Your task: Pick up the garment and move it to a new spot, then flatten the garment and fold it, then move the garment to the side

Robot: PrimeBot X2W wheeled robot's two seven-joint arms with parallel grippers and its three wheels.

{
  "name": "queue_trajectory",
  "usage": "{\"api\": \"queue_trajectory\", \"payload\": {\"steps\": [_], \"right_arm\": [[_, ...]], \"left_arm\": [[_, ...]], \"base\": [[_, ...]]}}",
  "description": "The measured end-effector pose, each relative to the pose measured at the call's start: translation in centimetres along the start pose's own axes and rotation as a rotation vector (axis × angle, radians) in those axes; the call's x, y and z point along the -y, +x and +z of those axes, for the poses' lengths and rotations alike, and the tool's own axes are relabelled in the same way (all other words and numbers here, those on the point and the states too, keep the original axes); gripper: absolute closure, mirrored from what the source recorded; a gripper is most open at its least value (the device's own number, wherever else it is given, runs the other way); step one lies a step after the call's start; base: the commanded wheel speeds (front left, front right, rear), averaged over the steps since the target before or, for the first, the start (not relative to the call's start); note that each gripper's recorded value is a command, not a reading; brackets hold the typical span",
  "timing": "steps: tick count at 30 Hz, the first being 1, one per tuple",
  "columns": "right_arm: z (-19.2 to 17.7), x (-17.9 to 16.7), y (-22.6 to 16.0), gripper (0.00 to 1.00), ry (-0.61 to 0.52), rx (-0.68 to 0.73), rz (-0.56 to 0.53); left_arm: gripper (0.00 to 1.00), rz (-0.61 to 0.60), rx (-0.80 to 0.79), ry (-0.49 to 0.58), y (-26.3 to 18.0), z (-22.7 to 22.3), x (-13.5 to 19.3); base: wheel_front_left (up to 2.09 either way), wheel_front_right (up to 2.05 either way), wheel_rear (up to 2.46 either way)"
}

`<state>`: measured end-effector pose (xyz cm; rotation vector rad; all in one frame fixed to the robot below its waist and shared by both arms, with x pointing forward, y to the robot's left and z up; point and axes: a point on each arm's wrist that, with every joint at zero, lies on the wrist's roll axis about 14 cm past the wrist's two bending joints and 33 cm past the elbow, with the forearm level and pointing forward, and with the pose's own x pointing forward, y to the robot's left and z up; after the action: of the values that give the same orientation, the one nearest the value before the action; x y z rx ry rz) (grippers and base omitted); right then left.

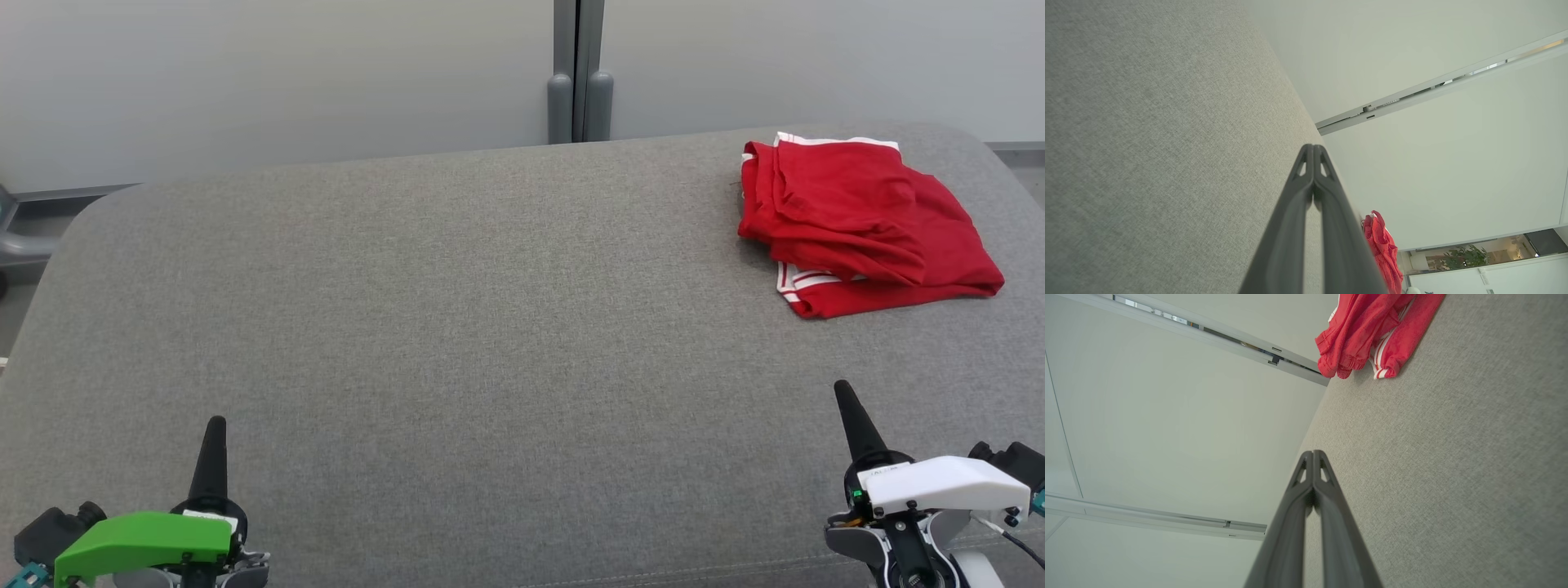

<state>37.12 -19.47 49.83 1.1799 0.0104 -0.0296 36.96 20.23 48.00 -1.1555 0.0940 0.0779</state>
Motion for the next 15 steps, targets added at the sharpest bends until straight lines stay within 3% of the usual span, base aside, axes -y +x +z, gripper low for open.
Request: {"api": "queue_trajectory", "payload": {"steps": [15], "right_arm": [[0.23,-0.03,0.20,1.00,0.132,0.006,-0.001]], "left_arm": [[1.00,-0.030,-0.011,-0.142,0.47,0.12,0.68]], "base": [[0.00,0.00,0.00]]}}
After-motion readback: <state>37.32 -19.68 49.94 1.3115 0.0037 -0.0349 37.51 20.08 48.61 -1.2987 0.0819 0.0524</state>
